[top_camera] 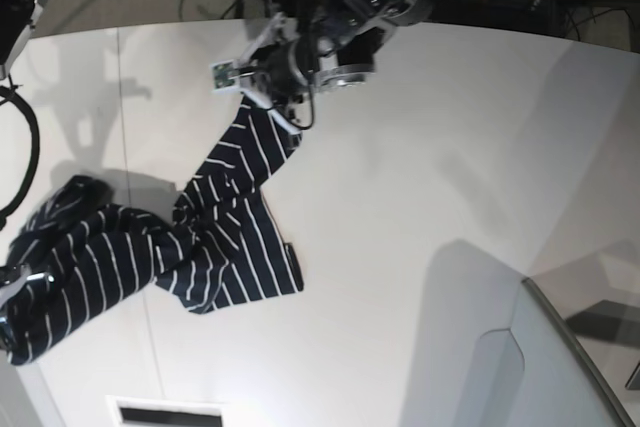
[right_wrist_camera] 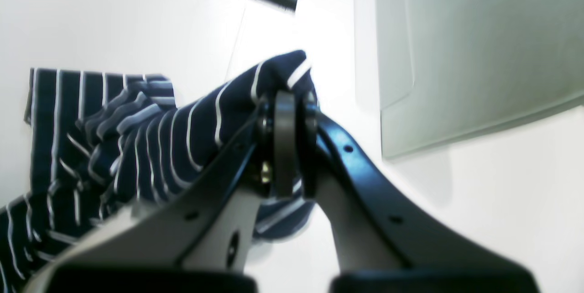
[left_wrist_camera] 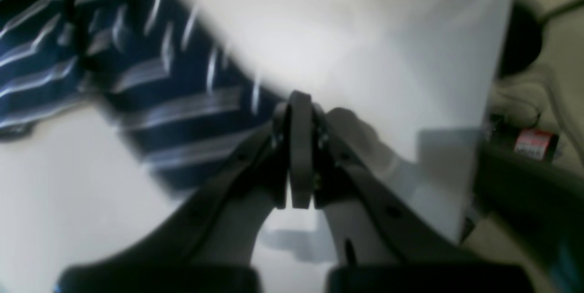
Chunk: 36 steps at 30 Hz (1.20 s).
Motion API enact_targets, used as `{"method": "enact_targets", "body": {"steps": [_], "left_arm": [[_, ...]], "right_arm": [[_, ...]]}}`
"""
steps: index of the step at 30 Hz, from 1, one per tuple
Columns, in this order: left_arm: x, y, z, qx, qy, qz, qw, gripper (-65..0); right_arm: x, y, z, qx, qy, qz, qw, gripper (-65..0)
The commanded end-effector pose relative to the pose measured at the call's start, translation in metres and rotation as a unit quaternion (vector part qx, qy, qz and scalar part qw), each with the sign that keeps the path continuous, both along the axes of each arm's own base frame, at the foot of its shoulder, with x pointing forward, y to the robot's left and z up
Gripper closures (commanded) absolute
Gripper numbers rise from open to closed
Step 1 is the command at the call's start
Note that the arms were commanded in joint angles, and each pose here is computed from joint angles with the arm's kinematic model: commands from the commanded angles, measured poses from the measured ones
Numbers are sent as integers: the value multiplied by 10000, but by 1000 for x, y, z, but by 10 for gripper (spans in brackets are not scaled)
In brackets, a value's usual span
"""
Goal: Layout the t-shirt on the table in an organized manner, then fold the t-shirt properly
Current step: 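Move the left gripper to the shirt and grasp its opposite end, then stretch the shirt between both grippers and lay it flat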
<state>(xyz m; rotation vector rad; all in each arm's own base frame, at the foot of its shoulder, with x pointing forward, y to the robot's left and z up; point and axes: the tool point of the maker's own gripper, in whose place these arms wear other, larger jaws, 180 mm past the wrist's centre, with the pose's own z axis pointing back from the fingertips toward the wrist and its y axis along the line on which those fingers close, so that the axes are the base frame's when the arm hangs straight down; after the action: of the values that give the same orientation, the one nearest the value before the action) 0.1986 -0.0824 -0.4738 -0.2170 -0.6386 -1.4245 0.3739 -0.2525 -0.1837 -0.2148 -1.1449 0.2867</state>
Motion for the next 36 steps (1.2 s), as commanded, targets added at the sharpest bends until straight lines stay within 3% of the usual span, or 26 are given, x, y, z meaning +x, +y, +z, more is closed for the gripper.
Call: {"method": "enact_targets", "body": {"steps": [1, 5, 12, 16, 20, 25, 29, 36], "left_arm": [[18, -16, 9, -253, -140, 28, 9996, 0], [30, -43, -6, -526, 119, 41, 9985, 0], [71, -58, -11, -931, -232, 423, 9945, 0], [75, -50, 2, -974, -457, 496, 9930, 0], [79, -31, 41, -1159, -1031, 532, 9865, 0], [88, -12, 47, -975, -1201, 662, 9857, 0], [107, 13, 55, -1010, -1429, 1269, 9764, 0], [88, 31, -3, -451, -829, 1282, 9872, 0]], "right_arm": [[3, -3, 21, -91, -336, -2, 9994, 0], [3, -3, 21, -91, -336, -2, 9994, 0], [3, -5, 21, -113, -325, -20, 9994, 0], [3, -13, 24, -281, -302, -47, 9991, 0], [3, -15, 24, -292, -306, -56, 9991, 0], [3, -14, 21, -280, -271, -44, 9992, 0], [2, -12, 18, -271, -227, -28, 9994, 0], [1, -13, 15, -261, -182, -50, 9995, 0]]}}
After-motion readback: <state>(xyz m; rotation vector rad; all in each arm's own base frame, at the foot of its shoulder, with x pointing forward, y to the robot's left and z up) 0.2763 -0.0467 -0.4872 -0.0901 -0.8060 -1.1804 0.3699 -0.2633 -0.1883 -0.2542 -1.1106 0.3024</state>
